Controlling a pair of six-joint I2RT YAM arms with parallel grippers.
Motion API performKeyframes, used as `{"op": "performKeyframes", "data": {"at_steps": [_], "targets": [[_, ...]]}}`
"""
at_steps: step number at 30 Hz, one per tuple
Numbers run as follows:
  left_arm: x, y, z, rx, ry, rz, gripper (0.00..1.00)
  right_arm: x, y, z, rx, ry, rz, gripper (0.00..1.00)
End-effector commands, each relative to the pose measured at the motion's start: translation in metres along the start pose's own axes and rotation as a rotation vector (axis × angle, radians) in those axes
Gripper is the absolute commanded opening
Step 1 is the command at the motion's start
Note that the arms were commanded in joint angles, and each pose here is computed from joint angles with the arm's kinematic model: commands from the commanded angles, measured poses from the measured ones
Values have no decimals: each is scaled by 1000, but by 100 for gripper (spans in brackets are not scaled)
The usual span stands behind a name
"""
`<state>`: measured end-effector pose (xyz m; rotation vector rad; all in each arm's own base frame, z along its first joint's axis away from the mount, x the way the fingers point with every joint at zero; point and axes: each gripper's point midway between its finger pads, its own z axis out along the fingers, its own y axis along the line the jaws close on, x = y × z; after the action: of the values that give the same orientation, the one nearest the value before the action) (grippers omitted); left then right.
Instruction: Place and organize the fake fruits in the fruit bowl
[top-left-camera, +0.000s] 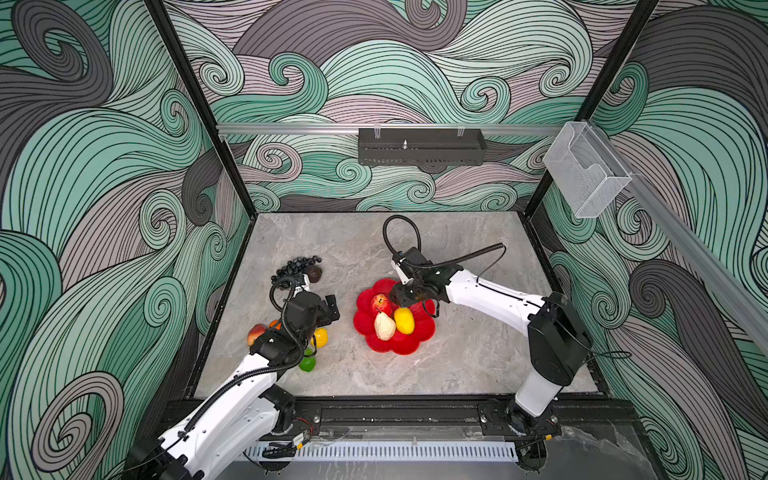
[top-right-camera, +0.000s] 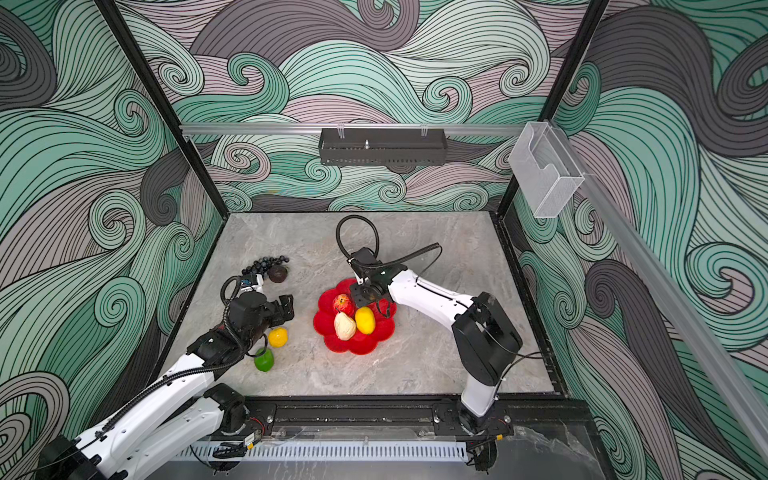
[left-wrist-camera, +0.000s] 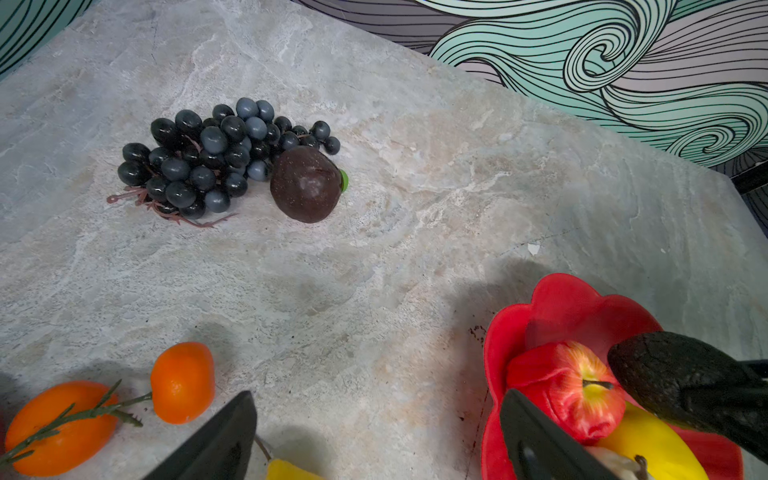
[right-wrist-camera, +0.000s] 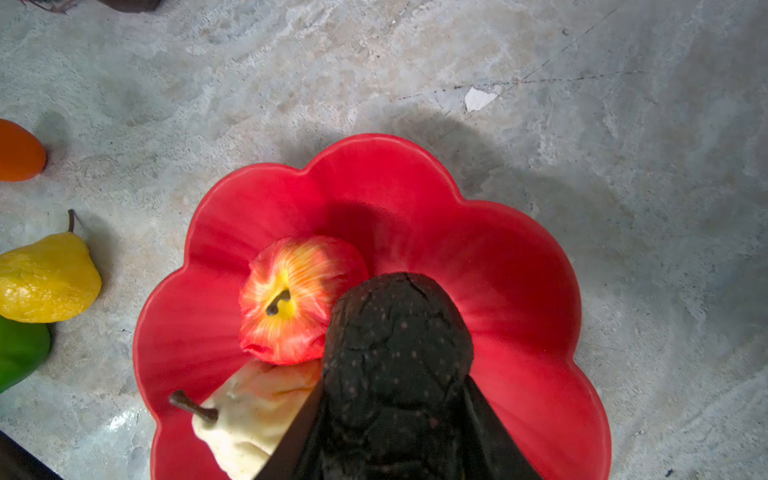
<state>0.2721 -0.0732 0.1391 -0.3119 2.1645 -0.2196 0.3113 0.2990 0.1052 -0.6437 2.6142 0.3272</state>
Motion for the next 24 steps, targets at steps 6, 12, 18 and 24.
{"op": "performKeyframes", "data": {"at_steps": [6, 12, 18, 24], "targets": [[-7, 4, -1, -25, -17, -12, 93, 0, -8, 5, 18, 72, 13, 40], [-6, 2, 1, -22, -6, -12, 93, 2, -6, 12, 12, 108, 16, 41], [-5, 2, 1, -27, -2, -10, 94, 4, -5, 19, 15, 126, 14, 41], [-5, 3, 1, -30, -3, -9, 94, 7, -5, 25, 11, 147, 17, 43]]}}
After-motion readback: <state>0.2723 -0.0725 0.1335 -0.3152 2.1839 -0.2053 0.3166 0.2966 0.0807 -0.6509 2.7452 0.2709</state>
